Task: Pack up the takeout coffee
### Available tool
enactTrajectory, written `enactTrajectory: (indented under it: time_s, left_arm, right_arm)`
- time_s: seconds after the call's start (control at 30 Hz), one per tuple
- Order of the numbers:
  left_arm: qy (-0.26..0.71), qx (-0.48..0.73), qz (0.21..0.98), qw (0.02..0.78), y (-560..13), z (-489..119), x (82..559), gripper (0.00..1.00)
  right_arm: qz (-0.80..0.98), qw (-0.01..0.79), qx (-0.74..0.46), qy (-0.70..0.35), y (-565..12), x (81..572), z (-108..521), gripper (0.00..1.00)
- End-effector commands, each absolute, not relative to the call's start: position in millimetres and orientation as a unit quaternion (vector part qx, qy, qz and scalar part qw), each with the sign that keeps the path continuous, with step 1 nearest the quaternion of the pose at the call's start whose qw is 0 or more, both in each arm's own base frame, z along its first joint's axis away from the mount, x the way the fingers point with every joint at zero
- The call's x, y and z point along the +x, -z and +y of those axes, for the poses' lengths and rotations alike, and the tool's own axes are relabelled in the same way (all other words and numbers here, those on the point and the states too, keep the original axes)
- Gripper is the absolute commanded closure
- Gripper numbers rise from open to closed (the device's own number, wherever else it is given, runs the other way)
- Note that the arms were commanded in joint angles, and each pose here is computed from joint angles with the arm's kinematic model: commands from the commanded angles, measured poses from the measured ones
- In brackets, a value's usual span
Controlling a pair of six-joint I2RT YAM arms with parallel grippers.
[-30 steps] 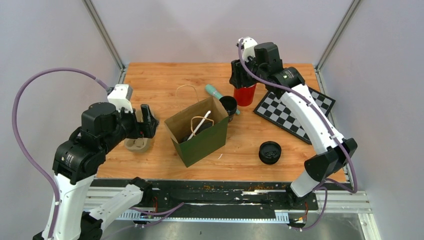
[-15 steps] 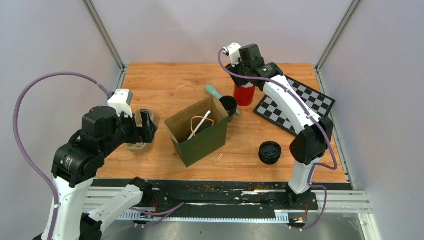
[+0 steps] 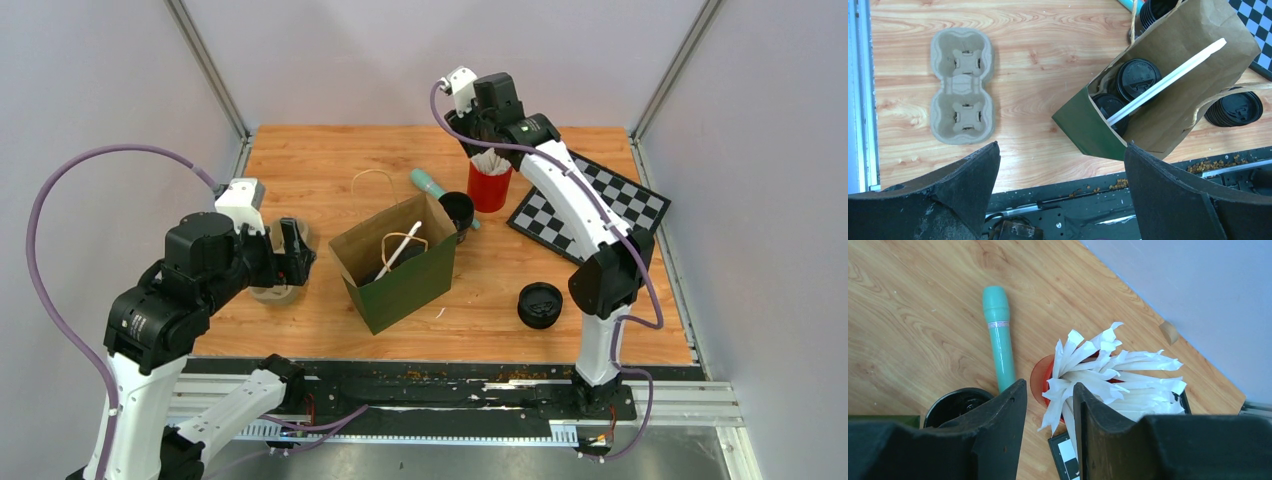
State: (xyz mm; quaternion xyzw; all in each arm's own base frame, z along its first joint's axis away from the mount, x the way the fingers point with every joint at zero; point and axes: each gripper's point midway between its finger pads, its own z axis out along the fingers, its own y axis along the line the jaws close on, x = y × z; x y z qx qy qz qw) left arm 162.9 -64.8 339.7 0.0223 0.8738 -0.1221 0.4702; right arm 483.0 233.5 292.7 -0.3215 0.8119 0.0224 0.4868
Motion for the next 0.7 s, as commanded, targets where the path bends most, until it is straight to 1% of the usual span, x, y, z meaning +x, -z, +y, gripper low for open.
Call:
enactTrajectory:
  time_s: [0.0,0.1,0.4,0.67]
  left_arm:
    - [0.125,0.015,0.87,0.476,-345,-64,164,0.0]
    - [0.133,0.011,0.872,0.471,-340,-67,162,0.0]
    - [0.142,0.005,0.871,0.471,-340,-69,161,0.0]
    - [0.147,0.005,0.871,0.469,-340,-72,163,0.0]
  right_arm:
    - [0.811,0.488,-0.322,-0.013,-292,491,233,0.61]
    - [0.815,0.485,-0.316,-0.015,-290,492,233,0.63]
    - [0.835,0.444,-0.325,0.01,-261,487,222,0.62]
    - [0.844,0.425,-0.328,0.016,-246,485,221,0.63]
